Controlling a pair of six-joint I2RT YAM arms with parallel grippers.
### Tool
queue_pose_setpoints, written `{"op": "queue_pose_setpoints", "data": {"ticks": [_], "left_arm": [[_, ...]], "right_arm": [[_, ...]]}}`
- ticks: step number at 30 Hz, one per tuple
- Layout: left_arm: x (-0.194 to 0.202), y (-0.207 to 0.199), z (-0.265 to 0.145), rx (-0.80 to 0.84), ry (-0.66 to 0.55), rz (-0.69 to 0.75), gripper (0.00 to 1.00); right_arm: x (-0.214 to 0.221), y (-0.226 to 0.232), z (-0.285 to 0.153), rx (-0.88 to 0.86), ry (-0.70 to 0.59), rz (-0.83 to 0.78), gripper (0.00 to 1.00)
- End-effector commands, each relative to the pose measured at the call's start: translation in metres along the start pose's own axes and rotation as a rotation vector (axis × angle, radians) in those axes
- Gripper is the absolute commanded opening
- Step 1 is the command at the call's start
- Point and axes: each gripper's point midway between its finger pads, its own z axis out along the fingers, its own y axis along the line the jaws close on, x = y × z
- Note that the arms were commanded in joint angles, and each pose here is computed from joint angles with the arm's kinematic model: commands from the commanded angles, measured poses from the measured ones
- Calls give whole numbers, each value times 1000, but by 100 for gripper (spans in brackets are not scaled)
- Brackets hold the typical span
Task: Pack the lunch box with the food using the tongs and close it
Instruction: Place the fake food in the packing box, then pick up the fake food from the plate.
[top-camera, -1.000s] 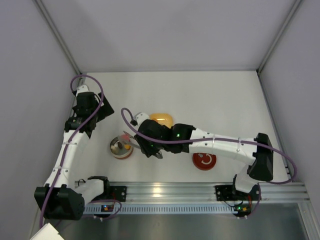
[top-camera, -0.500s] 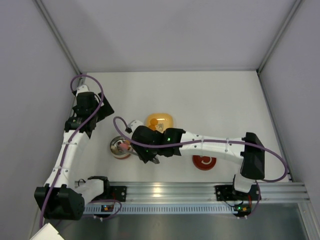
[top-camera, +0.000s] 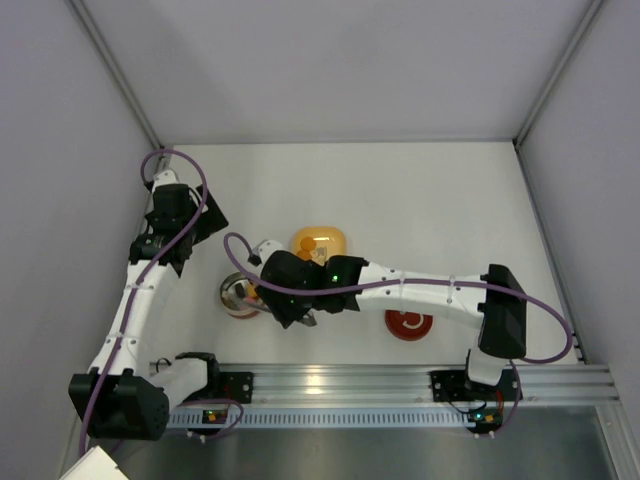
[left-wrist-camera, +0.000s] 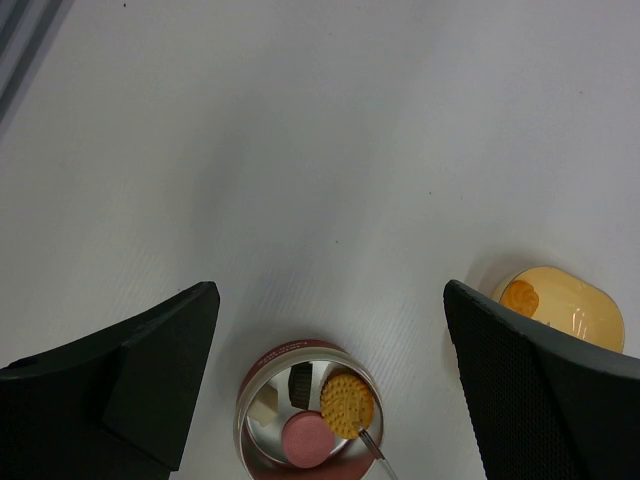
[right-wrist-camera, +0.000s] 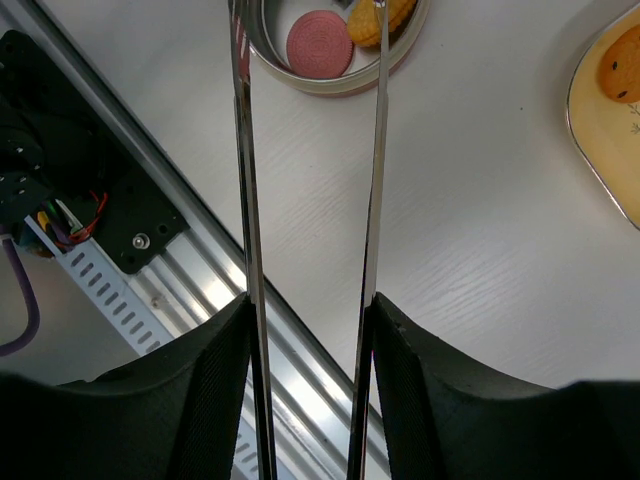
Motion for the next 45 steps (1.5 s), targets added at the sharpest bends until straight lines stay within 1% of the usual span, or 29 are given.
{"op": "queue_pose_setpoints", "data": {"ticks": [1,4,7,10,11,14,20,28,33,37,45], "left_arm": [[-12,-2,0,14,-49,-6,99],[-12,-2,0,12,-50,-6,99],[-12,-2,1,13,-48,-7,99],[-12,-2,1,15,-47,-6,99],[-12,-2,1,15,-47,-7,99],[-13,-3,0,17,-51,-8,99],[-12,-2,0,13,-48,-6,99],[-12,-2,1,12,-46,-6,99],[-12,-2,1,12,-48,-6,99],[-12,-1,1,8,-48,-4,99],[-12,-2,2,9,-46,-4,99]], "right_arm": [[-34,17,-21,-45,-116,-8,48],[-37,11,-25,-13,-130,-3,48],[-41,-8,-32,46,-150,21,49],[-46,-38,-43,97,-174,73,49],[-48,-54,-42,130,-178,96,49],[-43,-89,-43,208,-172,136,49],[-30,-137,-35,316,-150,203,48],[-21,-160,-18,368,-119,238,47],[-21,-163,-8,369,-105,236,46],[-17,-166,-1,381,-86,233,41],[-17,-168,7,378,-78,233,41]]}}
